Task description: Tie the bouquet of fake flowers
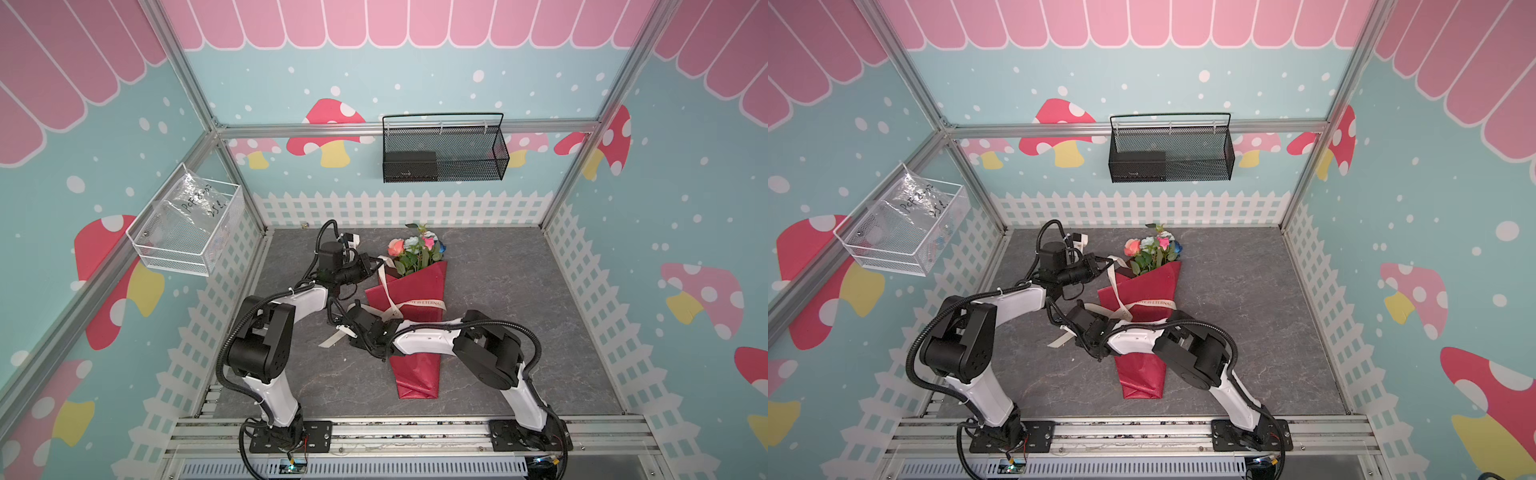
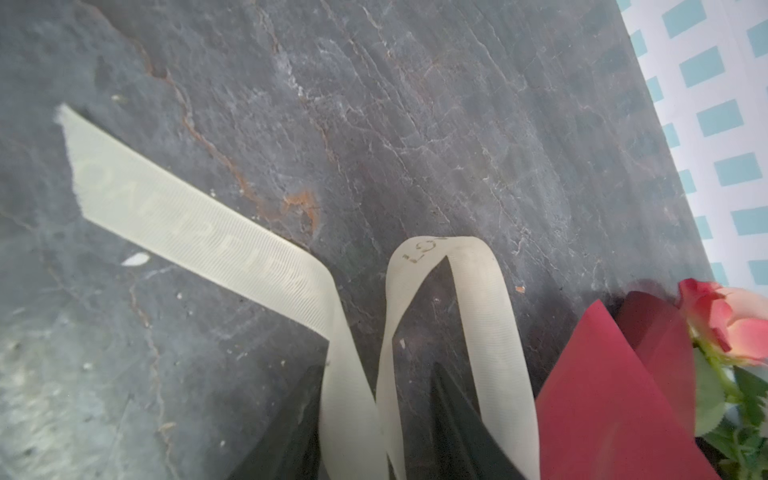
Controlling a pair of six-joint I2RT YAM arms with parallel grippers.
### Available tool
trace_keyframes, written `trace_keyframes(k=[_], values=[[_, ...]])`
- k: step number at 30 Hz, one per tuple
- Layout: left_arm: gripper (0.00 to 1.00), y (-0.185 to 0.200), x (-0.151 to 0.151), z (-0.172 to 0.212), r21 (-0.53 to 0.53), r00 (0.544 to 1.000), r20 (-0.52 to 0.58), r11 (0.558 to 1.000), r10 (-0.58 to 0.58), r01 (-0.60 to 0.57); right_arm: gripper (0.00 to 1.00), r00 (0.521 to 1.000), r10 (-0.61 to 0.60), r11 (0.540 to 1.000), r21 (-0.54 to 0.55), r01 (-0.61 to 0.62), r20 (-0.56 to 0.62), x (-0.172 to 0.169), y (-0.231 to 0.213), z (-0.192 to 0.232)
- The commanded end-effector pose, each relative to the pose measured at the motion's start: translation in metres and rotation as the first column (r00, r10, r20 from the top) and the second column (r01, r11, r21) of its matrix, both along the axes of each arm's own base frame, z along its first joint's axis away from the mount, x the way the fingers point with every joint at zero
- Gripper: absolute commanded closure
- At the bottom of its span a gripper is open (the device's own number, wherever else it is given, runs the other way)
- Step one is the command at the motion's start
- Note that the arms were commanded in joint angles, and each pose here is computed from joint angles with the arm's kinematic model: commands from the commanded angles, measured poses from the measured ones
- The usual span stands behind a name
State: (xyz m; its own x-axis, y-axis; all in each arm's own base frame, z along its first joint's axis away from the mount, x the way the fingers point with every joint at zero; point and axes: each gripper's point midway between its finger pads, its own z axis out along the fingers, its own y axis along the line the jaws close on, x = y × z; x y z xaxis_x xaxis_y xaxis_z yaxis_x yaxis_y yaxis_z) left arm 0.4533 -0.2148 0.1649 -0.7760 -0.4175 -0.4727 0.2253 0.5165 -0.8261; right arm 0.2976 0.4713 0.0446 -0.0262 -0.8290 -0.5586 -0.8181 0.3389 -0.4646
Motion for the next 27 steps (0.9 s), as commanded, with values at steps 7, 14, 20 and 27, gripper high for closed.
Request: trace_keyframes(k=[7,14,20,27], values=[[1.0,-0.001,0.0,0.001,0.007,1.0,0.004,1.0,0.004,-0.004,0.99,1.0,0.003,0.999,0.043,-0.003,-0.012,-0.003,0.002,0.018],[1.0,0.002,0.001,0.003,0.026,1.0,0.011,0.999,0.021,-0.021,1.0,0.998,0.028,0.982,0.186,-0.017,-0.058,-0.024,-0.006,0.068],[1.0,0.005,0.0,0.005,0.033,0.999,0.015,0.999,0.033,-0.033,1.0,0.993,0.046,0.935,0.355,-0.005,-0.107,-0.048,-0.023,0.121],[1.0,0.011,-0.004,0.01,0.05,0.998,0.033,0.997,0.057,-0.059,1.0,0.987,-0.061,0.864,0.488,0.127,-0.147,-0.062,-0.079,0.164]])
